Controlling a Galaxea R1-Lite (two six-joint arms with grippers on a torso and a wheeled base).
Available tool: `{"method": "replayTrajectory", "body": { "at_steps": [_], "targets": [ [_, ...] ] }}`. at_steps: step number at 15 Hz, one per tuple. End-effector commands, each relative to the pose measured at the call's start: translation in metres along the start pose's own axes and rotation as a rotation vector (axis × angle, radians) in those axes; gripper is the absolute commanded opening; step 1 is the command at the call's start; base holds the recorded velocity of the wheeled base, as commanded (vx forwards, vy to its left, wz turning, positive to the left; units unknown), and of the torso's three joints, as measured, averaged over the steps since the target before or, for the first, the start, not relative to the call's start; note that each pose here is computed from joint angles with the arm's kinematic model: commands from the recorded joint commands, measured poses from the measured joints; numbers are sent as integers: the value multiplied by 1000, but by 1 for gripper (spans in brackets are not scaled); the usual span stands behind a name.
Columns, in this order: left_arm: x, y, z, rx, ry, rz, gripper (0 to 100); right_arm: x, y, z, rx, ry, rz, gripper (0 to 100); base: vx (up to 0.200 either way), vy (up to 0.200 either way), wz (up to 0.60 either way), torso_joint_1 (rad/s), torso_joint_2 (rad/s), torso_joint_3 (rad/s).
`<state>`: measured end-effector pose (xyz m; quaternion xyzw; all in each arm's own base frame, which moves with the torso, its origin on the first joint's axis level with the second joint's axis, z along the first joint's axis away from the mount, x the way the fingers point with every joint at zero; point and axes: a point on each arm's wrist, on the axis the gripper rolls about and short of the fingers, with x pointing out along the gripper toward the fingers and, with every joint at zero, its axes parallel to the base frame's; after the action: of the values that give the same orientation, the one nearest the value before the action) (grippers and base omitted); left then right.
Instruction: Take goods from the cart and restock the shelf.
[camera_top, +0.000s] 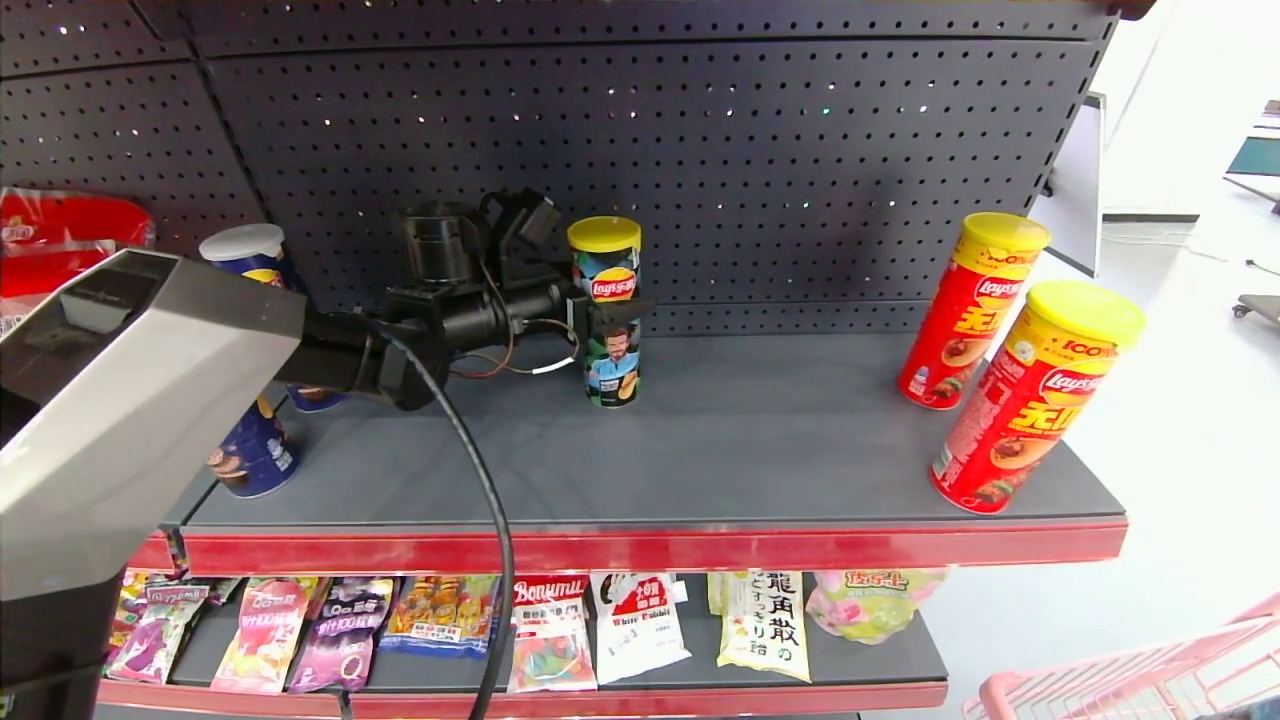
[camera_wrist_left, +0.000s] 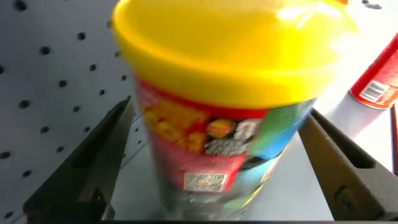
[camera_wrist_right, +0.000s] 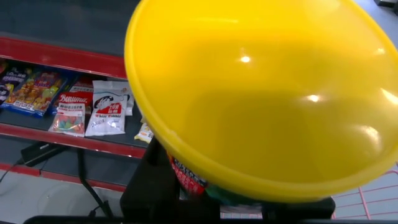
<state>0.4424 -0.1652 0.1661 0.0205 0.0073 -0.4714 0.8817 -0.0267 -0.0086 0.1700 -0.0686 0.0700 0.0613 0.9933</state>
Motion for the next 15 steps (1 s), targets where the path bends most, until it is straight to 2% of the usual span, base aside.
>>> {"method": "replayTrajectory", "body": {
  "at_steps": [1, 2, 3, 8, 9, 11, 13, 15],
  "targets": [
    [2, 0, -4, -2, 2, 7, 0, 0, 0, 0, -1, 1, 0, 0, 0, 0, 0, 0, 0, 0],
    [3, 1, -6, -1, 4, 21, 0, 0, 0, 0, -1, 1, 0, 0, 0, 0, 0, 0, 0, 0],
    [3, 0, -4, 11, -15, 29, 0, 0, 0, 0, -1, 1, 0, 0, 0, 0, 0, 0, 0, 0],
    [-1, -2, -4, 5, -45, 12, 0, 0, 0, 0, -1, 3, 0, 0, 0, 0, 0, 0, 0, 0],
    [-8, -9, 5, 2, -60, -16, 0, 0, 0, 0, -1, 3, 0, 0, 0, 0, 0, 0, 0, 0],
    [-25, -22, 9, -11, -40, -76, 0, 1, 0, 0, -1, 4, 1, 0, 0, 0, 0, 0, 0, 0],
    [-59, -49, 20, -22, -23, -104, 0, 2, 0, 1, -1, 9, 1, 0, 0, 0, 0, 0, 0, 0],
    [-77, -66, 22, -12, -35, -112, 0, 1, 0, 1, -1, 6, 1, 0, 0, 0, 0, 0, 0, 0]
  ]
}}
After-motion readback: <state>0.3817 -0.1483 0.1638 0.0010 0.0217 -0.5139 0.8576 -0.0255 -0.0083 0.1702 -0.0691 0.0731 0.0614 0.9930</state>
